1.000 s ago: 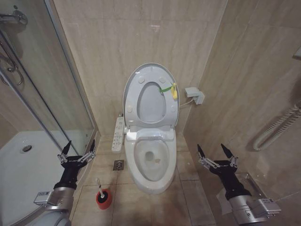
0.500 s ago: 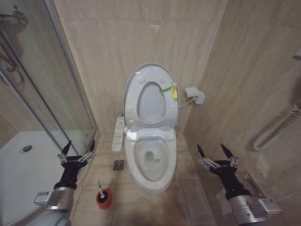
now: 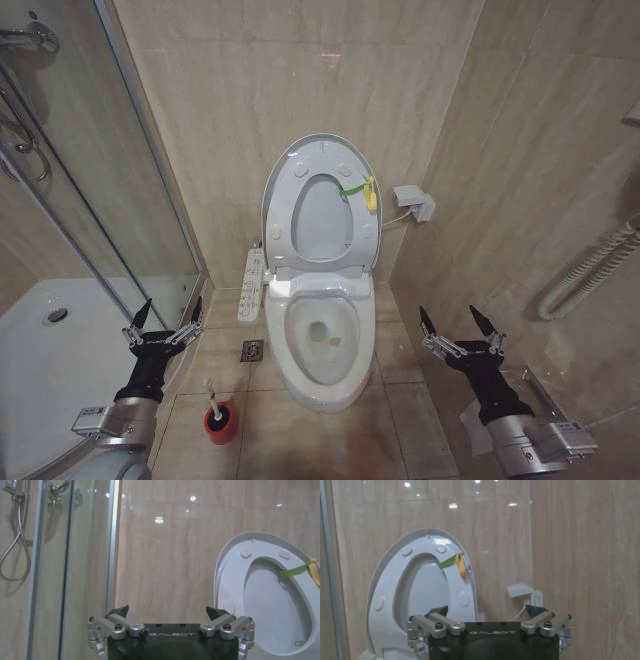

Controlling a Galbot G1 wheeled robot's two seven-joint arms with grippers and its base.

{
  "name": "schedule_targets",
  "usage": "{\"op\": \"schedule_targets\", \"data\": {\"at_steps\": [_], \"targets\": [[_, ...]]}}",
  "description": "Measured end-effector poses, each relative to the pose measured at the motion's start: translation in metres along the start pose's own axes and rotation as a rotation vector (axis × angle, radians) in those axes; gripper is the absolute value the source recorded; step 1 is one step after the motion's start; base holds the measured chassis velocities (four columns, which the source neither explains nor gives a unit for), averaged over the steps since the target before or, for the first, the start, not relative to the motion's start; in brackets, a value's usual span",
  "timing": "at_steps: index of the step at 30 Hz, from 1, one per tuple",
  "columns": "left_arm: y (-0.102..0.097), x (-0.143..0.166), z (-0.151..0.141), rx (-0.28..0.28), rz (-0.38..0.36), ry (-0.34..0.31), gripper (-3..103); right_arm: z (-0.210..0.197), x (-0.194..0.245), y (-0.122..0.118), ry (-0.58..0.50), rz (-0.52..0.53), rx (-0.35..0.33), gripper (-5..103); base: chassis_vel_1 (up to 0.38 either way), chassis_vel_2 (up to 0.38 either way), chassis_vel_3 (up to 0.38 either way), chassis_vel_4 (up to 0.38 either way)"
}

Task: Open the toilet lid, clean the toilet bowl with a toilet brush, close the toilet lid, and flush.

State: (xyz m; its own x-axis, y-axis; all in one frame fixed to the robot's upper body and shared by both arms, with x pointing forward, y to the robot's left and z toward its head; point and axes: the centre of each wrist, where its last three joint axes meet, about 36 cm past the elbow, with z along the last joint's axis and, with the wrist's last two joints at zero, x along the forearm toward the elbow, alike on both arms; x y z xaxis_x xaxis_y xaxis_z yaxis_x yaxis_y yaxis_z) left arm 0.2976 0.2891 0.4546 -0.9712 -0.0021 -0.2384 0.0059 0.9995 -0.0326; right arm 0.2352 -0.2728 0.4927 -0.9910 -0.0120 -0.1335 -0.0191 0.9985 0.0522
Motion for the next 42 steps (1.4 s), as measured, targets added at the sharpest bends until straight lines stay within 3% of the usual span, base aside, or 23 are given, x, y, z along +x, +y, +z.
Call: {"op": "schedule_targets", "data": {"at_steps": [38,42], "targets": [[-0.0001,0.0001,0.0,0.0,0.0,0.001,100,0.0,0.0,0.0,0.0,0.0,0.0,100,0.0,0.0,0.0,0.0],[-0.0056,0.0051,-0.0061,0.0,0.002,0.052,100,0.0,0.0,0.0,0.0,0.0,0.0,100,0.0,0.0,0.0,0.0]]}}
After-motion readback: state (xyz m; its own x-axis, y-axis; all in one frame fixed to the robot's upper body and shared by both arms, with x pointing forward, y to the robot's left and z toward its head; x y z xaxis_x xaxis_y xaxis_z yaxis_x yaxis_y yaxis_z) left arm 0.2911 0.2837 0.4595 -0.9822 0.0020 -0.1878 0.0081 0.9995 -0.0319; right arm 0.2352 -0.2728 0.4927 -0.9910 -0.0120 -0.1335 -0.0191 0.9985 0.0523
